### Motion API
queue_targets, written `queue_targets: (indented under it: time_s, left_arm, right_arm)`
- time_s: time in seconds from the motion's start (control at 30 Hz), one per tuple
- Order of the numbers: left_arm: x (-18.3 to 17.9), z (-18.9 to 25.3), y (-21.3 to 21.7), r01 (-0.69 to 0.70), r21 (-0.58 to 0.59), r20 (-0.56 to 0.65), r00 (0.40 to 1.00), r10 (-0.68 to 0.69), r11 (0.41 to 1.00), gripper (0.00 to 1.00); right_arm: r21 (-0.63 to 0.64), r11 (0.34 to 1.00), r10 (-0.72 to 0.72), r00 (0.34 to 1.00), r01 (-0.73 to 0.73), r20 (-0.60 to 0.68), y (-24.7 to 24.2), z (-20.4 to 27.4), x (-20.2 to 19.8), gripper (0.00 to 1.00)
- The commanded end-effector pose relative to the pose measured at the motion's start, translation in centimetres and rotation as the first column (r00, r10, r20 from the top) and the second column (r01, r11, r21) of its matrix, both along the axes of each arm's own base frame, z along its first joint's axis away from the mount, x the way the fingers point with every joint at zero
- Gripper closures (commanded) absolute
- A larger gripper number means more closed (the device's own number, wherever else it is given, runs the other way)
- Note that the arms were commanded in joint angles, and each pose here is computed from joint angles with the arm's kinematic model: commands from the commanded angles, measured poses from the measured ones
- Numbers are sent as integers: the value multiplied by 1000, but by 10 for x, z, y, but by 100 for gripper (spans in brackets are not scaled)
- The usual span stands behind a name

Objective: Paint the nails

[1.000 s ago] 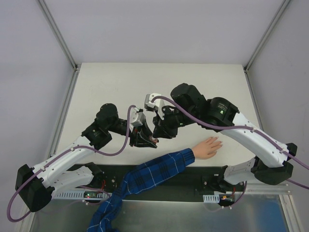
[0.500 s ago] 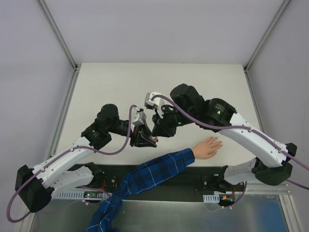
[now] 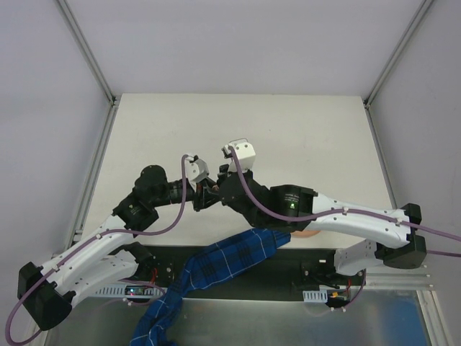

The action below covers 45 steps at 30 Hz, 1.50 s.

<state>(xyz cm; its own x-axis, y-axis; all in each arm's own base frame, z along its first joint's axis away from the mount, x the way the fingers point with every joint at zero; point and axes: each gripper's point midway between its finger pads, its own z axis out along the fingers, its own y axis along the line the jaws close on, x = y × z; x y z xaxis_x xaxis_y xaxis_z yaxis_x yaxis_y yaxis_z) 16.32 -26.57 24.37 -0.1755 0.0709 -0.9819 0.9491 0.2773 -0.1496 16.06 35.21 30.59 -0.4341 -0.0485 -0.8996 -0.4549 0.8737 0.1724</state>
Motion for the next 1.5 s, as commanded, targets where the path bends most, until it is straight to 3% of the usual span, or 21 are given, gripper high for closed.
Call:
queue_targets:
  time_s: [0.0,0.13,0.3,0.33,0.53,0.6,0.63,0.67,0.7,0.83,0.87,0.93,0.97,1.1,1.37,1.47]
  left_arm:
    - [14,72,4,-44,-180,211,974,83,983,100]
    - [10,75,2,-16,-170,222,973,54,985,100]
    - [6,72,-1,15,-163,195,981,18,986,100]
    - [7,72,-2,15,-162,187,982,15,987,100]
    - [-12,66,-14,164,-141,146,979,-143,976,100]
    - [-17,63,-19,209,-136,108,975,-196,968,100]
    - [-18,65,-22,238,-139,98,969,-226,961,100]
    - [-20,67,-25,254,-149,62,967,-247,956,100]
    - [-21,69,-27,266,-152,43,964,-263,952,100]
    - [-23,89,-39,355,-165,7,933,-359,920,100]
    - [-24,93,-40,373,-172,12,926,-377,912,100]
    - [-21,94,-44,388,-175,9,920,-393,905,100]
    - [-22,95,-45,405,-173,13,912,-410,898,100]
    - [-23,97,-49,449,-170,24,892,-452,877,100]
    - [-20,97,-51,473,-180,23,879,-477,863,100]
    - [-16,99,-49,448,-189,32,892,-450,874,100]
  right_arm:
    - [-3,995,-104,994,104,19,-12,8,5,98]
    - [-30,999,-20,999,21,28,-12,24,-2,65]
    - [-72,987,147,987,-142,71,-23,51,-13,37]
    - [-77,982,175,982,-170,72,-26,53,-15,28]
    - [-91,910,413,904,-404,115,-47,64,-26,17]
    - [-69,834,552,826,-547,113,-43,68,-39,16]
    - [-49,833,552,824,-551,126,-50,74,-30,16]
    - [-9,764,641,758,-645,121,-45,80,-44,17]
    - [1,740,668,734,-673,125,-46,83,-43,18]
    - [-29,706,702,694,-708,159,-57,90,-18,22]
    - [-17,671,734,661,-741,154,-54,89,-21,24]
    - [-2,665,737,656,-747,164,-56,93,-10,31]
    - [11,634,763,627,-774,158,-52,91,-12,33]
    - [26,619,771,614,-785,170,-51,90,2,37]
    - [89,533,827,540,-841,153,-43,83,-7,55]
    - [109,534,828,544,-839,136,-41,79,-7,60]
